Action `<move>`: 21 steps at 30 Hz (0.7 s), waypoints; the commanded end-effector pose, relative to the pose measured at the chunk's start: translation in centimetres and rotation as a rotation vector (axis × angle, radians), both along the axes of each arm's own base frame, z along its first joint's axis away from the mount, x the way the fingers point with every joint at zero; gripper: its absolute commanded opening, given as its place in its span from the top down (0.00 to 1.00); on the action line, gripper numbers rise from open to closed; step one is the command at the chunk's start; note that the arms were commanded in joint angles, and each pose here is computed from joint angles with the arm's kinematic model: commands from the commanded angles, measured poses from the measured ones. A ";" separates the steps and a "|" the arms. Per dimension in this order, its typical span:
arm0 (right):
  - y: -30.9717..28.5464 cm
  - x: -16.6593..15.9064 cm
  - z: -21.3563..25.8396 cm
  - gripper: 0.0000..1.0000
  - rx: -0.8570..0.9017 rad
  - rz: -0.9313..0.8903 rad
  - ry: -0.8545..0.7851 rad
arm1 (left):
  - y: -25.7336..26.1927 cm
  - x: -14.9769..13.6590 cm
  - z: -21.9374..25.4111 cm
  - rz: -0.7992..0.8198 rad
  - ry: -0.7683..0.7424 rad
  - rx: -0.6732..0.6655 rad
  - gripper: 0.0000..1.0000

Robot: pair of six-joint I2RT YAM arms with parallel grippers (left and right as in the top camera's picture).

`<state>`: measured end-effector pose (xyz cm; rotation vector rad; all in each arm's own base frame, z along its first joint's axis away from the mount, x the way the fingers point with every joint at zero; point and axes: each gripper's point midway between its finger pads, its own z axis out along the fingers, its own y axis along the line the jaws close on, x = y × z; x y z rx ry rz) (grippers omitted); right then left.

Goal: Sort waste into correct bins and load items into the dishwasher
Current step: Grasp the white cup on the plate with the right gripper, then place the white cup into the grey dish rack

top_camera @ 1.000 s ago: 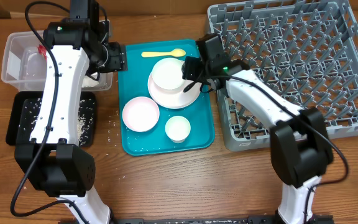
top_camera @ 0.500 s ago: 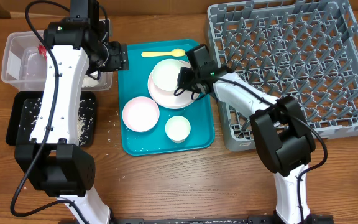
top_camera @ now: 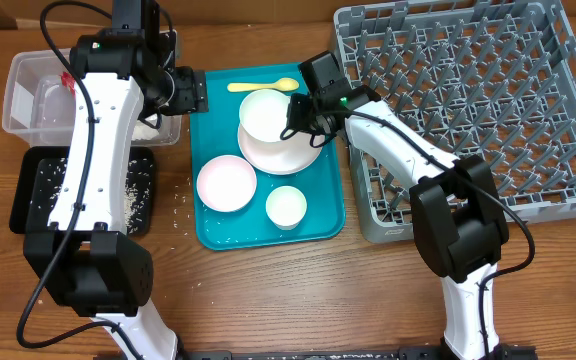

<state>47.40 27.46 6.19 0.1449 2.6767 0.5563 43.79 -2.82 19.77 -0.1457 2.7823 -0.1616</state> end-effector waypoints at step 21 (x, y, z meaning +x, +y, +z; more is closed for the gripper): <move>-23.3 9.3 22.0 0.96 -1.044 -0.577 -0.589 | -0.3 0.3 0.8 0.002 -0.021 -0.018 0.00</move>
